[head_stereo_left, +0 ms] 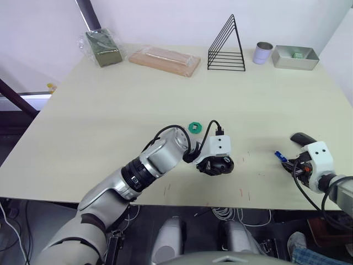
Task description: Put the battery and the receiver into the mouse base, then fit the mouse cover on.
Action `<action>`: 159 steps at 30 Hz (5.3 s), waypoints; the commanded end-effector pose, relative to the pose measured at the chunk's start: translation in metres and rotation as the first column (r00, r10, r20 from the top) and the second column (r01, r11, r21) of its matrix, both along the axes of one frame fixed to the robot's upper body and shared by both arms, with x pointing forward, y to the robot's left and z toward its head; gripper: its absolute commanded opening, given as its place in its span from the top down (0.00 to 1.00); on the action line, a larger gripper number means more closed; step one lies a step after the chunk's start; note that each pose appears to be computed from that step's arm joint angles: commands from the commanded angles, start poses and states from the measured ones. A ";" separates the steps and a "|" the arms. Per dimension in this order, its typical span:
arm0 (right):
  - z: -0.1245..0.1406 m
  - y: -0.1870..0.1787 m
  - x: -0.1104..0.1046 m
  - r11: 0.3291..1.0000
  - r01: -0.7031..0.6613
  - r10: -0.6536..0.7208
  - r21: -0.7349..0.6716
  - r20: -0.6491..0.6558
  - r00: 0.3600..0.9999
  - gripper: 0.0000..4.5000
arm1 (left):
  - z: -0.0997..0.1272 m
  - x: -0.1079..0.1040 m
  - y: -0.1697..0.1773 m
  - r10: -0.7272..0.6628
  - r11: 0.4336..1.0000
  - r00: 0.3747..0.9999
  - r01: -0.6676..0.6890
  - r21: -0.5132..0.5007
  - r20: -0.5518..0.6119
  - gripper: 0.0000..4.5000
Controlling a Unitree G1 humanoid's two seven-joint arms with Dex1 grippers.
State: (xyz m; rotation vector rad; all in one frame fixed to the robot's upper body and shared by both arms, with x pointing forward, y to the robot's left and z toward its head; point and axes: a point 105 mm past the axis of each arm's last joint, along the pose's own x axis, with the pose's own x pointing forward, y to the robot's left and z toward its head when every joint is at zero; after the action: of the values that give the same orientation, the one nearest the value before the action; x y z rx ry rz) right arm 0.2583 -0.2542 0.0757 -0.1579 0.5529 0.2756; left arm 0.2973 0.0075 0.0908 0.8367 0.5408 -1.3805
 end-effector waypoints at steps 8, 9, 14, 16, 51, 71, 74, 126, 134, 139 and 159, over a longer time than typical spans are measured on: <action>0.003 -0.002 0.002 1.000 0.006 -0.006 -0.001 0.029 1.000 0.71 | -0.009 -0.004 0.002 0.009 1.000 1.000 -0.009 0.016 -0.020 0.35; 0.003 -0.002 0.002 1.000 0.007 -0.007 0.004 0.030 1.000 0.71 | -0.009 -0.004 0.002 0.010 1.000 1.000 -0.009 0.016 -0.020 0.35; 0.004 -0.001 0.001 1.000 0.002 -0.002 0.008 0.034 0.999 0.99 | -0.009 -0.004 0.002 0.011 1.000 1.000 -0.011 0.014 -0.020 0.35; 0.008 0.000 -0.001 1.000 -0.012 0.012 -0.003 0.034 0.999 0.99 | -0.009 -0.004 0.002 0.012 1.000 1.000 -0.012 0.014 -0.019 0.35; 0.052 0.140 -0.024 0.914 -0.368 0.404 0.170 -0.311 0.860 0.99 | -0.008 -0.007 -0.003 -0.004 1.000 1.000 0.004 -0.001 -0.017 0.35; 0.051 0.148 -0.018 0.925 -0.369 0.374 0.095 -0.404 0.835 0.99 | -0.010 -0.009 -0.006 -0.014 1.000 1.000 0.014 -0.005 -0.014 0.35; 0.049 0.148 -0.016 0.924 -0.373 0.374 0.088 -0.418 0.828 0.99 | -0.010 -0.009 -0.006 -0.014 1.000 1.000 0.014 -0.007 -0.014 0.35; 0.061 0.136 -0.049 0.845 -0.526 0.491 0.095 0.250 0.835 0.01 | -0.013 -0.012 -0.005 -0.010 1.000 0.999 0.010 0.006 -0.031 0.35; 0.040 0.137 -0.047 0.831 -0.533 0.452 0.160 0.365 0.814 0.09 | -0.013 -0.012 -0.004 -0.016 1.000 0.999 0.016 0.013 -0.028 0.35; 0.032 0.140 -0.041 0.809 -0.551 0.450 0.204 0.389 0.804 0.54 | -0.014 -0.012 -0.004 -0.016 1.000 0.999 0.016 0.018 -0.027 0.35; 0.018 0.146 -0.024 0.806 -0.522 0.365 0.280 0.459 0.810 0.96 | -0.016 -0.015 -0.002 -0.016 0.999 0.999 0.017 0.028 -0.041 0.35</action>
State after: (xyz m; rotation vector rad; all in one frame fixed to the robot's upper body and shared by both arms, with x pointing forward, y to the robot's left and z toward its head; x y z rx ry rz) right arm 0.2330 -0.1066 0.0853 0.0653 0.0947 0.8115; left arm 0.2922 0.0047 0.0895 0.8254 0.5282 -1.3747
